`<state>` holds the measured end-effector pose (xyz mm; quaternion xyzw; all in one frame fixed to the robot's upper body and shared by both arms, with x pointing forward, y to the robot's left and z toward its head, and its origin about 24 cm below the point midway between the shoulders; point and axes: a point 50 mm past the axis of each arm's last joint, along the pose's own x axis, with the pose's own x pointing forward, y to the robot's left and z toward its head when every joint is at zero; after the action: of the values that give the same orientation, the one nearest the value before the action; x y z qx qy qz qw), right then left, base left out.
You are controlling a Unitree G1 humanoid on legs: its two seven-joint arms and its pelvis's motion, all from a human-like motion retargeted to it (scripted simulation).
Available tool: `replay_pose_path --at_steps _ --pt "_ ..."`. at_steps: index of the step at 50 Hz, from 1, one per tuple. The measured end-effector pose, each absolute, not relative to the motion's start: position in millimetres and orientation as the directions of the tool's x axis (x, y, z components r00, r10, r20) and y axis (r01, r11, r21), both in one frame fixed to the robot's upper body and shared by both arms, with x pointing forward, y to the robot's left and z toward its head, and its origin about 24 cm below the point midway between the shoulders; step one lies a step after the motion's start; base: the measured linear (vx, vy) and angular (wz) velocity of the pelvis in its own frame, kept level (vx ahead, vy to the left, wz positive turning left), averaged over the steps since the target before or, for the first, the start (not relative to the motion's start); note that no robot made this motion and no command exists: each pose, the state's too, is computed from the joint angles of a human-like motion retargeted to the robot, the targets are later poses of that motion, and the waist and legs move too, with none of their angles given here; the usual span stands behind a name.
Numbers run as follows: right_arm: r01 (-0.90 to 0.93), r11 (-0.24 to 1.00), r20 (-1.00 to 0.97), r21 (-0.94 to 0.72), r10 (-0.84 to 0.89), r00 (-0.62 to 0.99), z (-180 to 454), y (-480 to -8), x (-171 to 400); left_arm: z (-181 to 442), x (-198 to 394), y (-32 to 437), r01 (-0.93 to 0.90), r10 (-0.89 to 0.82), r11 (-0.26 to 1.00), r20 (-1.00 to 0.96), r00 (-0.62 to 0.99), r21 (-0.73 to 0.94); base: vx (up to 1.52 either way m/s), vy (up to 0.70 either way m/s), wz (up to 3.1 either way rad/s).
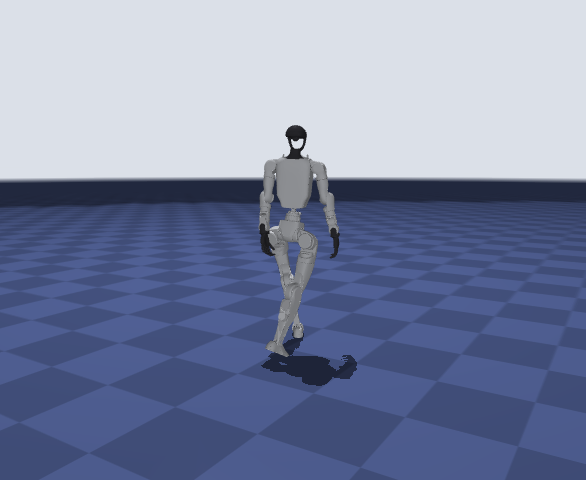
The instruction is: Walk run
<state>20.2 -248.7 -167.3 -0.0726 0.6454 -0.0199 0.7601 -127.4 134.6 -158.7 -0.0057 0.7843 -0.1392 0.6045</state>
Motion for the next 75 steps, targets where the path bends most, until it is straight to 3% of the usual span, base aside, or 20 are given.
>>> replay_pose_path --at_steps 5,10,17,24,31,35,42,50,57,62,66,70,75 --pt "-0.076 0.994 -0.997 -0.077 -0.078 -0.019 -172.2 -222.6 -32.6 -165.2 -102.4 151.4 0.136 -0.182 0.968 -0.962 -0.203 -0.212 0.94 0.16 0.87" --pt "0.041 0.998 -0.993 0.05 0.055 -0.109 -169.7 -198.3 -70.8 -178.0 -23.5 178.5 0.143 -0.087 0.987 -0.995 0.054 -0.078 0.64 0.2 1.8" --pt "0.129 0.981 -0.959 0.146 0.172 -0.226 -161.3 -160.0 -116.9 -163.1 97.0 198.7 0.305 -0.072 0.949 -0.882 0.465 0.084 0.58 0.12 2.5" --pt "0.095 0.968 -0.93 0.231 0.248 -0.27 -157.6 -144.0 -128.1 -137.4 162.9 208.2 0.458 -0.101 0.851 -0.775 0.623 0.256 0.62 -0.09 2.25" --pt "0.018 0.998 -0.964 0.062 0.065 -0.257 -160.6 -185.0 -114.7 -154.8 122.0 205.9 0.425 -0.047 0.878 -0.846 0.532 0.219 0.72 -0.05 0.89" --pt "-0.019 0.996 -0.973 -0.09 -0.092 -0.21 -159.4 -215.7 -102.8 -173.6 49.7 190.9 0.368 -0.03 0.924 -0.944 0.329 0.099 0.94 -0.05 1.98" --pt "-0.022 0.997 -0.991 -0.071 -0.073 -0.11 -166.5 -235.5 -40.2 -174.4 -57.9 165.5 0.337 -0.062 0.939 -0.997 -0.038 -0.071 0.77 0.04 1.87" --pt "-0.175 0.967 -0.958 -0.185 -0.137 0.253 -158.7 -263.2 70.4 -149.2 -149.4 181.6 0.396 0.009 0.91 -0.95 -0.311 -0.122 0.7 -0.23 0.75" --pt "-0.166 0.906 -0.836 -0.39 -0.273 0.475 -123.3 -307.2 138.1 -129.0 -194.8 181.4 0.1 0.023 0.995 -0.884 -0.467 -0.027 0.79 -0.13 0.86" --pt "-0.156 0.915 -0.824 -0.372 -0.247 0.51 -124.9 -295.1 147.2 -126.8 -202.5 155.5 -0.107 -0.054 0.994 -0.884 -0.465 -0.004 1.2 -0.16 -0.02" --pt "-0.181 0.942 -0.876 -0.283 -0.176 0.449 -149.2 -261.9 107.5 -136.1 -185.2 147.3 -0.174 -0.073 0.985 -0.898 -0.433 0.004 1.22 0.21 0.28" --pt "-0.227 0.966 -0.979 -0.126 -0.084 0.185 -169.7 -236.7 29.9 -161.4 -118.4 165.7 -0.097 -0.042 0.995 -0.967 -0.25 -0.018 1.28 0.01 2.62" --pt "-0.196 0.969 -0.975 0.154 0.116 -0.191 -172.1 -181.7 -70.2 -177.4 30.2 188.2 0.179 -0.086 0.983 -0.977 0.193 -0.051 1.16 -0.12 1.5"
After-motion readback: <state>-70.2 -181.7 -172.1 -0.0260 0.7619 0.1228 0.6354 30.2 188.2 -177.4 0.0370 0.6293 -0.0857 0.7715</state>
